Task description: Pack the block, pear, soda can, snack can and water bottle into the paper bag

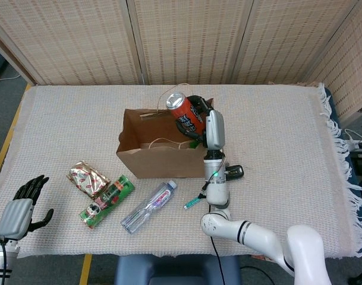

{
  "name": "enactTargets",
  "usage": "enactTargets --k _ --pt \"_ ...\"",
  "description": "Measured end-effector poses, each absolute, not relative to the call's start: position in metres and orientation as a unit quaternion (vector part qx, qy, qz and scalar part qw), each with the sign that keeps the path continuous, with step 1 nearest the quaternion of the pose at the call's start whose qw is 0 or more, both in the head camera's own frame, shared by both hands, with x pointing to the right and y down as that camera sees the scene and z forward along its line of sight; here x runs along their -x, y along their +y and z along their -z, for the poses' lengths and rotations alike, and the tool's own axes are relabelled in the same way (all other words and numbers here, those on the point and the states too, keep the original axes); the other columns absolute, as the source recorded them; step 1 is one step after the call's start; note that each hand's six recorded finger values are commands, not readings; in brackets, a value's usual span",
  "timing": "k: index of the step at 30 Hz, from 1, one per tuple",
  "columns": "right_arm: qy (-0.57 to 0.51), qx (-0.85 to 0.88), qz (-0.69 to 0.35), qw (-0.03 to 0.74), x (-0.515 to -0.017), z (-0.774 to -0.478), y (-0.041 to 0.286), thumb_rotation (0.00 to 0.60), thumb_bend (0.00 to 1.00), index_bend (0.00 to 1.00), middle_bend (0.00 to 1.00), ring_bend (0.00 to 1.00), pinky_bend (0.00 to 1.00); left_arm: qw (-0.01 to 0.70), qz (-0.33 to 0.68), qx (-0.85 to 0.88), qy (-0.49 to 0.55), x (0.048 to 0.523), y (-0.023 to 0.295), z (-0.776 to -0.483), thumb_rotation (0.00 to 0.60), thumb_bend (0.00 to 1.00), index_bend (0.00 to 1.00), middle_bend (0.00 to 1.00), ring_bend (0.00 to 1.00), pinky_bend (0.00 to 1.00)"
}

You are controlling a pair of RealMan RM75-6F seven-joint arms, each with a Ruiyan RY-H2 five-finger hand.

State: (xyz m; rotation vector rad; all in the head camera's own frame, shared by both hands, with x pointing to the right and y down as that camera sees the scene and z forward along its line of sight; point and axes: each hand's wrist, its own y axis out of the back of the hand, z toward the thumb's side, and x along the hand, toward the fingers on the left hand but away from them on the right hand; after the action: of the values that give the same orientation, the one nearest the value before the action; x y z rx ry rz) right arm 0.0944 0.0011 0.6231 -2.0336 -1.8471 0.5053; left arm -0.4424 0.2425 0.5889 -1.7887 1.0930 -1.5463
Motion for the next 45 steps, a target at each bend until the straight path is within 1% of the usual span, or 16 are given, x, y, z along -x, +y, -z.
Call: enactTargets --k 2,6,11,18,25,30,33,35,41,45 --pt "-0.648 0.718 -0.183 0.174 -0.101 -0.622 0.007 0.600 0.07 0.00 0.10 0.01 0.20 0.265 0.572 0.662 0.405 0.442 0.242 -0.589 0.600 0.38 0.05 0.00 0.00 0.09" --pt "-0.635 0.734 -0.184 0.156 -0.103 -0.613 0.021 0.600 0.04 0.00 0.08 0.00 0.16 0.265 0.573 0.662 0.405 0.443 0.242 -0.589 0.600 0.38 0.05 0.00 0.00 0.09" --pt "-0.625 0.743 -0.195 0.142 -0.115 -0.605 0.031 0.600 0.04 0.00 0.08 0.00 0.16 0.264 0.573 0.662 0.405 0.443 0.243 -0.589 0.600 0.38 0.05 0.00 0.00 0.09" --pt "-0.581 0.775 -0.223 0.113 -0.119 -0.612 0.047 0.600 0.04 0.00 0.08 0.00 0.16 0.266 0.572 0.662 0.404 0.442 0.244 -0.588 0.600 0.38 0.05 0.00 0.00 0.09" --pt "-0.520 0.799 -0.278 0.119 -0.138 -0.634 0.081 0.600 0.04 0.00 0.08 0.00 0.16 0.271 0.566 0.667 0.401 0.438 0.245 -0.586 0.600 0.38 0.05 0.00 0.00 0.09" --pt "-0.485 0.815 -0.274 0.160 -0.142 -0.628 0.093 0.600 0.04 0.00 0.08 0.00 0.16 0.273 0.564 0.671 0.396 0.434 0.246 -0.588 0.600 0.38 0.05 0.00 0.00 0.09" --pt "-0.483 0.818 -0.248 0.189 -0.145 -0.615 0.094 0.600 0.04 0.00 0.08 0.00 0.16 0.271 0.565 0.671 0.397 0.434 0.245 -0.589 0.600 0.38 0.05 0.00 0.00 0.09" --pt "-0.495 0.814 -0.225 0.204 -0.148 -0.604 0.089 0.600 0.04 0.00 0.08 0.00 0.16 0.271 0.565 0.671 0.395 0.433 0.245 -0.590 0.600 0.38 0.05 0.00 0.00 0.09" --pt "-0.542 0.795 -0.172 0.213 -0.154 -0.583 0.065 0.600 0.04 0.00 0.08 0.00 0.16 0.275 0.567 0.672 0.388 0.429 0.246 -0.593 0.600 0.38 0.05 0.00 0.00 0.09" --pt "-0.556 0.793 -0.130 0.211 -0.164 -0.572 0.065 0.600 0.03 0.00 0.08 0.00 0.16 0.274 0.570 0.670 0.389 0.430 0.246 -0.594 0.600 0.38 0.05 0.00 0.00 0.09"
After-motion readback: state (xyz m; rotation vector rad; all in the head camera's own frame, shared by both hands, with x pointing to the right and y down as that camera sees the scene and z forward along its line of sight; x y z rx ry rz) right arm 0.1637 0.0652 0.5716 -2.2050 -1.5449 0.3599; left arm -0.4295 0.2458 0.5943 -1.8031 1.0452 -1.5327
